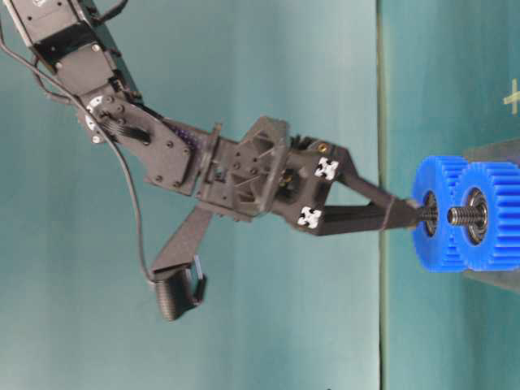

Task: Insert the washer onto the shaft.
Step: 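Carry the washer to the upper blue gear's shaft, then lower the washer onto the upper shaft and open the right gripper, then move the right gripper to the lower silver washer and grasp it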

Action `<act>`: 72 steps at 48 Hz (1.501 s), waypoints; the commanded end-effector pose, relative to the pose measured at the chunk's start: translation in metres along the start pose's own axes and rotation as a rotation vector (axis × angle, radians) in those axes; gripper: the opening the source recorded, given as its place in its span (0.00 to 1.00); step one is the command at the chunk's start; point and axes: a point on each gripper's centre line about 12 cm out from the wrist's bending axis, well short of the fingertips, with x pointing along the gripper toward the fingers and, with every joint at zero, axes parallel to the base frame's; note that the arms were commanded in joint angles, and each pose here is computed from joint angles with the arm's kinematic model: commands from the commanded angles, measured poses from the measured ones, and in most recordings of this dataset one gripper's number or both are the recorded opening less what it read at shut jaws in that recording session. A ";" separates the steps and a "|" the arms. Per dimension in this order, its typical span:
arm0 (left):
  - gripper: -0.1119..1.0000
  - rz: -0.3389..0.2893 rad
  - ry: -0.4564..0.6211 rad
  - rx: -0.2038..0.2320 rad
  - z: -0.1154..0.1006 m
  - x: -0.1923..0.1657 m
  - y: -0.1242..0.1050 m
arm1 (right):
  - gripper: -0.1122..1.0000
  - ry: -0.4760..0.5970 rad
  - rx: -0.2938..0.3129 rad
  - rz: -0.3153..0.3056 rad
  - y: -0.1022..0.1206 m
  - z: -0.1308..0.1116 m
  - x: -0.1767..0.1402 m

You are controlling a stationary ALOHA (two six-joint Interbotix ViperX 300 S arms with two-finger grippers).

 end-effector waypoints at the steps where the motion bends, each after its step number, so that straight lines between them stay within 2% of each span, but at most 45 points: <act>1: 0.10 -0.002 -0.025 0.002 0.007 0.000 -0.001 | 0.39 -0.015 -0.014 0.001 0.002 0.006 -0.013; 34: 0.10 -0.006 -0.023 0.004 0.007 0.000 -0.002 | 0.40 -0.023 0.002 -0.002 -0.002 0.011 -0.015; 36: 0.10 -0.007 -0.023 0.005 0.007 0.000 -0.002 | 0.46 -0.019 0.003 -0.002 -0.002 0.010 -0.013; 41: 0.10 -0.009 -0.023 0.006 0.007 0.000 -0.003 | 0.74 -0.019 0.007 0.000 -0.001 0.010 -0.014; 44: 0.10 -0.009 -0.023 0.006 0.007 0.000 -0.003 | 0.84 -0.022 0.007 0.000 -0.001 0.011 -0.015; 56: 0.10 -0.013 -0.024 0.000 0.007 0.000 -0.004 | 0.79 -0.029 0.008 0.001 -0.001 0.009 -0.036; 66: 0.10 -0.019 -0.021 -0.009 0.006 0.000 -0.006 | 0.79 -0.032 0.004 0.007 0.007 -0.013 -0.068; 72: 0.10 -0.019 -0.021 -0.009 0.006 0.000 -0.006 | 0.79 -0.026 0.008 0.015 0.015 -0.033 -0.074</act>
